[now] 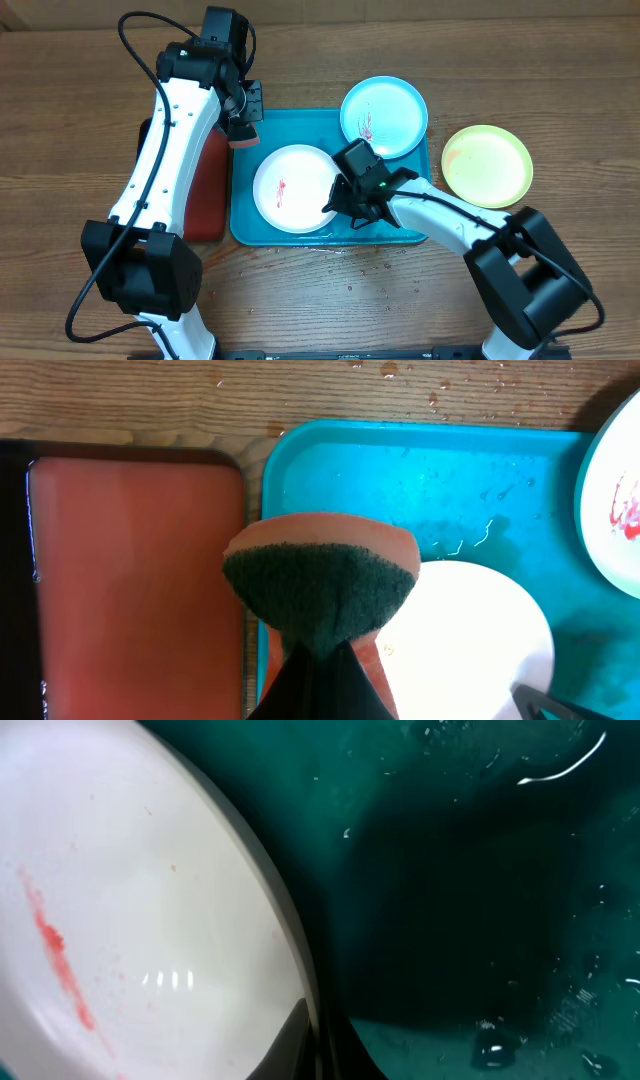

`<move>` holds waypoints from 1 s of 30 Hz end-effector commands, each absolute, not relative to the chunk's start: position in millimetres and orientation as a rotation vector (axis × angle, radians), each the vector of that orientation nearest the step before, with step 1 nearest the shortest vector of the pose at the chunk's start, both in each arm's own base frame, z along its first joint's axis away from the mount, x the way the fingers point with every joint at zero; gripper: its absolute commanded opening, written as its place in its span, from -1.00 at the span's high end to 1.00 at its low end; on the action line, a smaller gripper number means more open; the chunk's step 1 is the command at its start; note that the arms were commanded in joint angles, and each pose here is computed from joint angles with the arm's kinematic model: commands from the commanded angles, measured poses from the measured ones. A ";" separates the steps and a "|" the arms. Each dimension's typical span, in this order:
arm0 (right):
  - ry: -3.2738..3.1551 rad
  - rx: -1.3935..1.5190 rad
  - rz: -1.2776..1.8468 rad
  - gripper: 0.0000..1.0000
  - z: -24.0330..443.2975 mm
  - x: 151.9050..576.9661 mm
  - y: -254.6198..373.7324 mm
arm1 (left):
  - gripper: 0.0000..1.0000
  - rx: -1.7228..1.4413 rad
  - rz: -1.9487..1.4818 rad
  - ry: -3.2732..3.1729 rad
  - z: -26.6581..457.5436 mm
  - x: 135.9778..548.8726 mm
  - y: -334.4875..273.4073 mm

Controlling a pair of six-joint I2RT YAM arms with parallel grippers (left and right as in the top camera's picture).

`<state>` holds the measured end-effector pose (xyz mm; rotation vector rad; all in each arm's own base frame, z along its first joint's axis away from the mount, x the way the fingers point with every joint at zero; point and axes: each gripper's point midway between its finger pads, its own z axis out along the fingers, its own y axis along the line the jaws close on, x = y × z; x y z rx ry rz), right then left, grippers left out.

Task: Clean dirty plates on tray and stack at the side
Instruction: 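Move the sponge with the left gripper onto the white plate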

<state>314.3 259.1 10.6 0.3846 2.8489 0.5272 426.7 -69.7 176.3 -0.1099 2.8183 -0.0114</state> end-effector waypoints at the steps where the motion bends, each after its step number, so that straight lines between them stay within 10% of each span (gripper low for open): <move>1: 2.742 0.343 0.587 0.93 35.3 342.2 273.0 | 0.91 -0.131 -0.025 2.798 182.8 430.7 -67.9; 6: 2.737 0.337 0.578 0.90 30.8 345.6 274.0 | 0.91 -0.131 -0.025 2.799 182.6 430.5 -67.9; 12: 2.734 0.289 0.570 0.40 31.0 347.8 274.6 | 0.91 -0.141 -0.027 2.814 177.2 427.8 -67.9; 30: 2.738 0.193 0.752 0.64 17.1 363.0 288.1 | 0.92 -0.151 -0.007 2.900 124.4 411.8 -66.0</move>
